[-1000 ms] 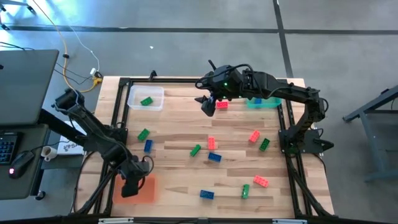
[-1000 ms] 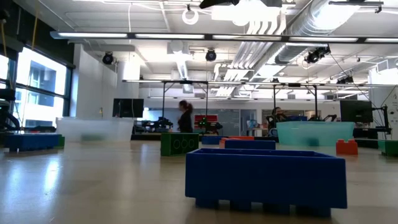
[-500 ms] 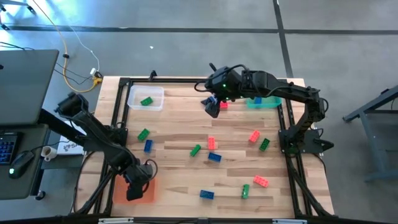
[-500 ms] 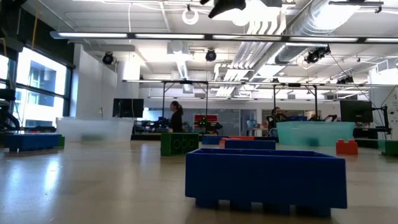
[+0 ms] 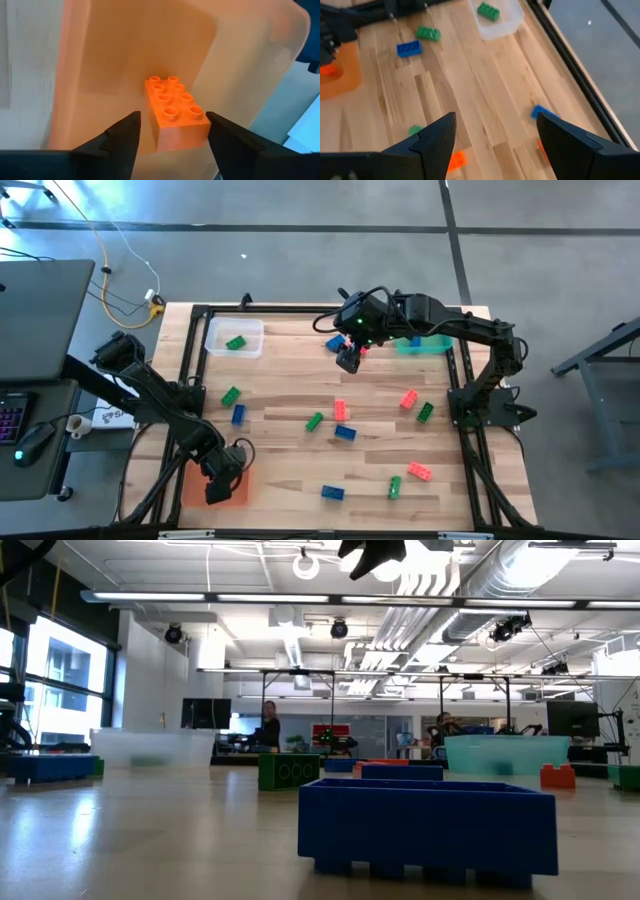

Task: Sort & place blocks by color
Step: Put the orange game piece into the orange bin

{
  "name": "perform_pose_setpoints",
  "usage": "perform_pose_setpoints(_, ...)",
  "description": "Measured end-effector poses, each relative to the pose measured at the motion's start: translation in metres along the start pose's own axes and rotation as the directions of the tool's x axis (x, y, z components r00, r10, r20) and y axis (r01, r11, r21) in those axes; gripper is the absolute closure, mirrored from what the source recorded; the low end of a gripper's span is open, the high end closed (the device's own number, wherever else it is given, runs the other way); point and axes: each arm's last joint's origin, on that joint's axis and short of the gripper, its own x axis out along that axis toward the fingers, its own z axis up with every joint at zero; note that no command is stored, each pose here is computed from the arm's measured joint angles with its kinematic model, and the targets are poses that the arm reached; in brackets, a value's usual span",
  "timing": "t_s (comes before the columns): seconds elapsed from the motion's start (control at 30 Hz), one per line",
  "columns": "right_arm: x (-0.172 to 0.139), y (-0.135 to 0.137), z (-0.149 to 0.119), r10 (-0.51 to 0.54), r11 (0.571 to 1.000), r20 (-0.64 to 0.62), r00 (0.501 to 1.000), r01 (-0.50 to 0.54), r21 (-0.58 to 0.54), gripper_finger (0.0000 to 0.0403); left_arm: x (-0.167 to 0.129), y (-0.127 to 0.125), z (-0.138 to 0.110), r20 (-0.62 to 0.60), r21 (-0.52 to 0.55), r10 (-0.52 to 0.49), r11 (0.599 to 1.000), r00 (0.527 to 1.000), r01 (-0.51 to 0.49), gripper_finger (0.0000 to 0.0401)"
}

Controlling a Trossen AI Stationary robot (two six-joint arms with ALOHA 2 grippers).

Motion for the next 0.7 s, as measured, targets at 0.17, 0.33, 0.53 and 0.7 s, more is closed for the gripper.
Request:
perform_pose_setpoints(0.17, 0.0, 0.0, -0.001, -0.001, 1.0, -0.009, 1.0, 0.001, -0.001, 0.0137, 0.0, -0.002, 0.001, -0.018, -0.024, -0.031, 0.999, 0.999, 0.03, 0.0168)
perform_pose_setpoints(0.33, 0.0, 0.0, -0.001, -0.002, 1.0, -0.013, 1.0, 0.002, -0.007, 0.0137, -0.005, -0.007, 0.004, 0.003, -0.016, -0.099, 0.995, 0.995, 0.099, 0.0169)
perform_pose_setpoints(0.53, 0.0, 0.0, -0.002, -0.004, 1.0, -0.022, 1.0, 0.003, -0.011, 0.0137, -0.025, -0.019, 0.005, 0.123, 0.012, -0.152, 0.988, 0.981, 0.152, 0.0169)
perform_pose_setpoints(0.7, 0.0, -0.001, -0.004, -0.008, 1.0, -0.046, 0.999, 0.008, -0.014, 0.0137, -0.037, -0.026, 0.004, 0.16, 0.012, -0.183, 0.983, 0.97, 0.184, 0.0169)
